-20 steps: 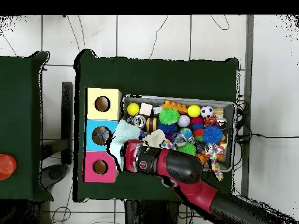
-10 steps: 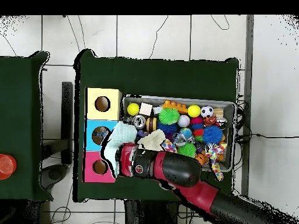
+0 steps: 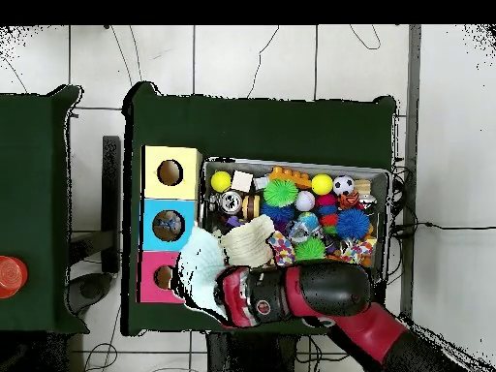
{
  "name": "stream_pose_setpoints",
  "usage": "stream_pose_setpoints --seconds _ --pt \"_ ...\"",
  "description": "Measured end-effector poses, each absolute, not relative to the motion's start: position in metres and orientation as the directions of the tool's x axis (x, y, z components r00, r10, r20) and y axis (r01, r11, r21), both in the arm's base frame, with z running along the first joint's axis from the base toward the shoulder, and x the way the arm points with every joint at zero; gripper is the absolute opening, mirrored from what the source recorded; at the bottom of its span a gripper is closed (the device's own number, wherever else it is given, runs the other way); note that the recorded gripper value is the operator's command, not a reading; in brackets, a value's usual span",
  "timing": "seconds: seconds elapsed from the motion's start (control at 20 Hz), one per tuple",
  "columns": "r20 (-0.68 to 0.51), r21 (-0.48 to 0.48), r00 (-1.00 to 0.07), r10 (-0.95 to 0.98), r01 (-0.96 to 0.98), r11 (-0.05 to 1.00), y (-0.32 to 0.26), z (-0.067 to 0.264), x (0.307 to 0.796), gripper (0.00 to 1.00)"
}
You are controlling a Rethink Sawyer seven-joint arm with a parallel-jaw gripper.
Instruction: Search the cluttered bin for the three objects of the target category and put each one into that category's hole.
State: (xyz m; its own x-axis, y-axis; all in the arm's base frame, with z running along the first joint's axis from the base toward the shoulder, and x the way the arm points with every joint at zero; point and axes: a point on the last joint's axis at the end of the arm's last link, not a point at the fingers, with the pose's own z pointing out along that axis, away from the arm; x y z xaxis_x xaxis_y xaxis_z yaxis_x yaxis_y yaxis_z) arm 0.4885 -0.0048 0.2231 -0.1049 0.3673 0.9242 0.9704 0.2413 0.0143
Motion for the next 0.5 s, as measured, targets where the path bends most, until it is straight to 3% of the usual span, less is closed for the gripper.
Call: stream_pose_setpoints --seconds 0.2,0.5 --pt "0.924 -0.046 -0.106 0.367 0.923 0.383 -0.036 0.238 0.474 0.00" --pt "0.895 -0.092 -0.108 0.432 0.904 0.417 -0.063 0.246 0.483 0.00"
